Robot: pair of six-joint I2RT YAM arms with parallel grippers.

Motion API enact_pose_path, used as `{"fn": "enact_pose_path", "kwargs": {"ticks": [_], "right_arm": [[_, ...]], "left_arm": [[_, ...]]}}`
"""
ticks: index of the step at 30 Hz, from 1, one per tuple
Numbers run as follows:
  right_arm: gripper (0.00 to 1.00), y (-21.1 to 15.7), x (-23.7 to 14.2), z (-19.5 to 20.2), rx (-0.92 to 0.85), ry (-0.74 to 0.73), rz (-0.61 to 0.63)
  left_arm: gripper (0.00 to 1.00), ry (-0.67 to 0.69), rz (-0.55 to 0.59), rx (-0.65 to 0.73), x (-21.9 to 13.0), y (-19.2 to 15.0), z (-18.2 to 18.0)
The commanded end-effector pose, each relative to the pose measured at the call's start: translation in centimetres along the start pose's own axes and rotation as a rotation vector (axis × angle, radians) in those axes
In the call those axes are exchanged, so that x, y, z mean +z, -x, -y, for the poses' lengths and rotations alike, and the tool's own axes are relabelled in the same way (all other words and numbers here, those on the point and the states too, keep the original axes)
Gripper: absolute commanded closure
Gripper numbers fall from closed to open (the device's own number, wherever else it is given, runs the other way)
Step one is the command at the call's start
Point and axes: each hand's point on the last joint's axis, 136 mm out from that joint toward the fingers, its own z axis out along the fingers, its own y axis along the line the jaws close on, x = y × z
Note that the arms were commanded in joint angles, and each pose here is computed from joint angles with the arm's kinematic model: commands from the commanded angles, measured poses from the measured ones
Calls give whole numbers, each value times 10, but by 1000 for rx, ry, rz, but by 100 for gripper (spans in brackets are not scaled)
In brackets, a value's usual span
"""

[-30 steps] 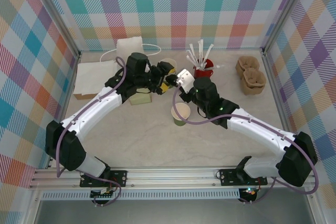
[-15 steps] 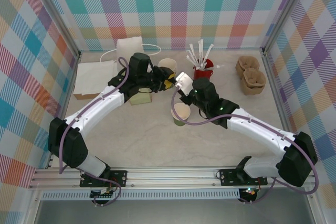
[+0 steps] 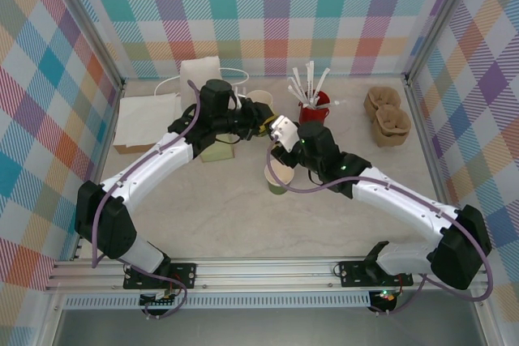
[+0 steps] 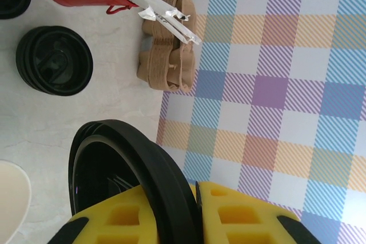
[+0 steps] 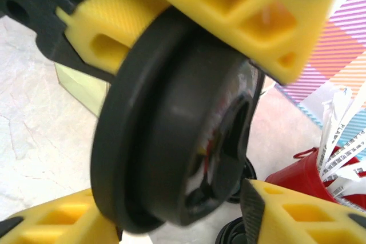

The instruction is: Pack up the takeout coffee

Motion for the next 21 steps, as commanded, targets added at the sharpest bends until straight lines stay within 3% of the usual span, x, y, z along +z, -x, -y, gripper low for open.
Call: {"fn": "enact_pose_path", "kwargs": {"ticks": [1,7,11,17,21], "right_arm": [[34,17,-22,5,75,59,54],[0,11,-54,9,146,178,126],[0,11,-69,19,164,275,226],[0,17,-69,12,-24,351,409],[0,36,-64,9,-61,429,463]], "left_arm": [[88,-15,-9,129,-5,-4,10],[89,-20,-38,262,-13,-14,9],[89,-50,-86,360,-19,-25,16],[89,-85,-160,463,-29,-42,26],[89,-65,-184,461,-33,-47,20]]}}
